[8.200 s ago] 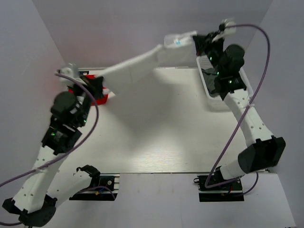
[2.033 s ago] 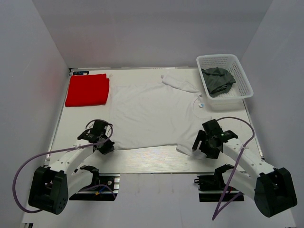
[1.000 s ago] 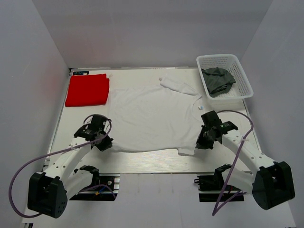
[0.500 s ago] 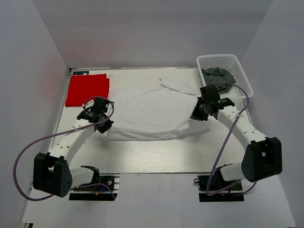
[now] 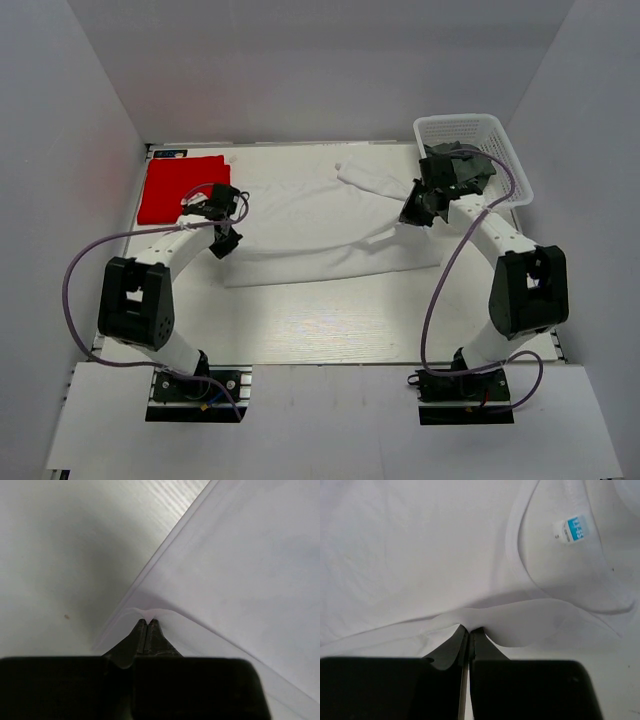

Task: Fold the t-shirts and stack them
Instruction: Fold the flattened tshirt in 1/3 of the way

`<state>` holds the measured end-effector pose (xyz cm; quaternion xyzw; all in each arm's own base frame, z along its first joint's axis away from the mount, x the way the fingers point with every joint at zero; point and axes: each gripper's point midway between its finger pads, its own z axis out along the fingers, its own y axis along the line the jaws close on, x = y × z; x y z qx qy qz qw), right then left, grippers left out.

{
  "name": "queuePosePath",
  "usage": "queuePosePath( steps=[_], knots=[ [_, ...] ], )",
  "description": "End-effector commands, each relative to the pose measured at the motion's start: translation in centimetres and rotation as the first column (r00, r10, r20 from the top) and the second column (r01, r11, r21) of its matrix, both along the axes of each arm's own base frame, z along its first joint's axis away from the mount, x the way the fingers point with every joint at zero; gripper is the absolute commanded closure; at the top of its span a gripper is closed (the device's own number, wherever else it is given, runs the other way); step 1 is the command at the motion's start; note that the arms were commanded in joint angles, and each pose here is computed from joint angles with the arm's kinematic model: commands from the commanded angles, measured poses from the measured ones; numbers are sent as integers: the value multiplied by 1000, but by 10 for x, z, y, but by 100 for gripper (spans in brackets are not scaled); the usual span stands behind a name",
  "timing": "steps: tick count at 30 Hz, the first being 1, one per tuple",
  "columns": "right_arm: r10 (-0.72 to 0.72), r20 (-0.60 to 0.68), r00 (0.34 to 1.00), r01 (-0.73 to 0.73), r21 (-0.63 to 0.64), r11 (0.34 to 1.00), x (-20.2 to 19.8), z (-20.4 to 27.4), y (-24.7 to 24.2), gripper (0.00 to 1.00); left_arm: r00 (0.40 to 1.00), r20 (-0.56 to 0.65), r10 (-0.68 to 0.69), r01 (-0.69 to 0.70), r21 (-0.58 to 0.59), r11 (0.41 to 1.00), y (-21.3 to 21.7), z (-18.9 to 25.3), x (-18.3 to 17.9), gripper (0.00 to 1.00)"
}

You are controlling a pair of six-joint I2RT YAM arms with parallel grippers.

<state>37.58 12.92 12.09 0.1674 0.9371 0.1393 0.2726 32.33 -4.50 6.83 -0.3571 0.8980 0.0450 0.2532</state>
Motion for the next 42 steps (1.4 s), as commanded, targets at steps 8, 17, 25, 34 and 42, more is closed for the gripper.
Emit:
queuePosePath(
  steps=[8,17,25,34,42],
  knots=[
    [67,175,982,-66,-10,998,88,-4,8,54,1000,15,24,-26,113,993,17,6,61,68],
    [290,221,931,-304,35,952,43,-1,39,13,997,58,-60,53,123,991,9,39,72,0],
    [362,157,919,-380,102,919,8,-41,60,10,978,70,-197,196,14,980,-12,28,31,0],
    [356,165,920,-384,188,904,57,-44,107,10,969,155,-191,193,1,981,-5,45,6,0],
    [156,186,970,-196,221,955,109,-20,107,10,965,182,-190,193,1,981,-7,60,13,0]
  ],
)
